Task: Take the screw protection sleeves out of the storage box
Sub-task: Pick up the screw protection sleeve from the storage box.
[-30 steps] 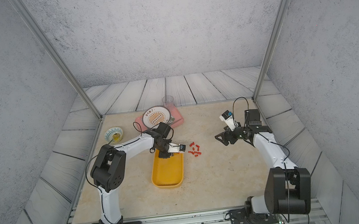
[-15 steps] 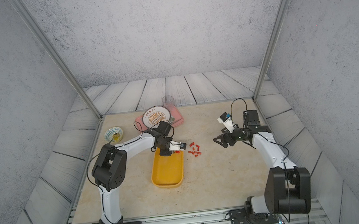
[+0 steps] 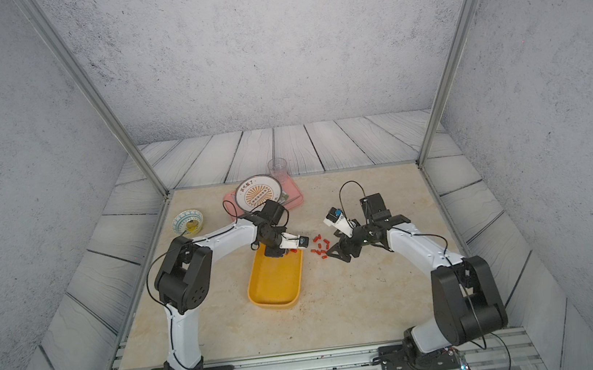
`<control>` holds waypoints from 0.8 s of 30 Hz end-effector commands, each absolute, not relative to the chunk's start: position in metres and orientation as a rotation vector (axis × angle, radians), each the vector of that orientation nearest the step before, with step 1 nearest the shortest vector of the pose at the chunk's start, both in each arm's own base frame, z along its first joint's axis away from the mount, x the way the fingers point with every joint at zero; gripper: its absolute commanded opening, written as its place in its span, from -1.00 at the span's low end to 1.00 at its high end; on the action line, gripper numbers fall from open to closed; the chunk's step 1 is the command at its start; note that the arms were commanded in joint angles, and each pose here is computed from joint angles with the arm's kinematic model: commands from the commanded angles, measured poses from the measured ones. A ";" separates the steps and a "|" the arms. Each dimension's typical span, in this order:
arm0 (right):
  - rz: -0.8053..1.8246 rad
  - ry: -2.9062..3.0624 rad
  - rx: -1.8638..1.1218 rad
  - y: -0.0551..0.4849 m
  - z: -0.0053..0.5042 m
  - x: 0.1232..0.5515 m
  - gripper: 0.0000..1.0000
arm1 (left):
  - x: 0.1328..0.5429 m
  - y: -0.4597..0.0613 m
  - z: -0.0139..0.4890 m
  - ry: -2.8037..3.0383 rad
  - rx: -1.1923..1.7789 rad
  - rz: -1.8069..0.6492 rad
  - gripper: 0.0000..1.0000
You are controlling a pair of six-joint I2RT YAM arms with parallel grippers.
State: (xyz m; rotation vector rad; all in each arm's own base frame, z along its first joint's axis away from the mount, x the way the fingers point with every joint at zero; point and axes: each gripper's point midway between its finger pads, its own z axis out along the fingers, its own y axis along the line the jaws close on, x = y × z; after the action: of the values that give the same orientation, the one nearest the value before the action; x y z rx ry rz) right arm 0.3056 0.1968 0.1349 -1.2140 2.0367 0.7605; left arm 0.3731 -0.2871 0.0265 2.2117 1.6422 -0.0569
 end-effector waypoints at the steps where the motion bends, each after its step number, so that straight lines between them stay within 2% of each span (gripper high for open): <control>1: 0.746 2.051 -1.189 0.201 0.130 0.316 0.68 | 0.367 -0.283 0.007 1.660 2.272 -0.077 -0.57; 17: 0.756 2.071 -1.224 0.201 0.123 0.311 0.67 | 0.350 -0.278 0.035 1.717 2.298 -0.178 -0.57; 24: 0.762 2.060 -1.264 0.210 0.121 0.305 0.66 | 0.343 -0.270 0.025 1.711 2.345 -0.178 -0.55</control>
State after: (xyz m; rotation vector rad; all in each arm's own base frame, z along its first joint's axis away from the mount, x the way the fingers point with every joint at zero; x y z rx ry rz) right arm 0.3071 0.2057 0.1222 -1.2367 2.0582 0.7549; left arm 0.3527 -0.2773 0.0339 2.3035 1.6974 -0.1443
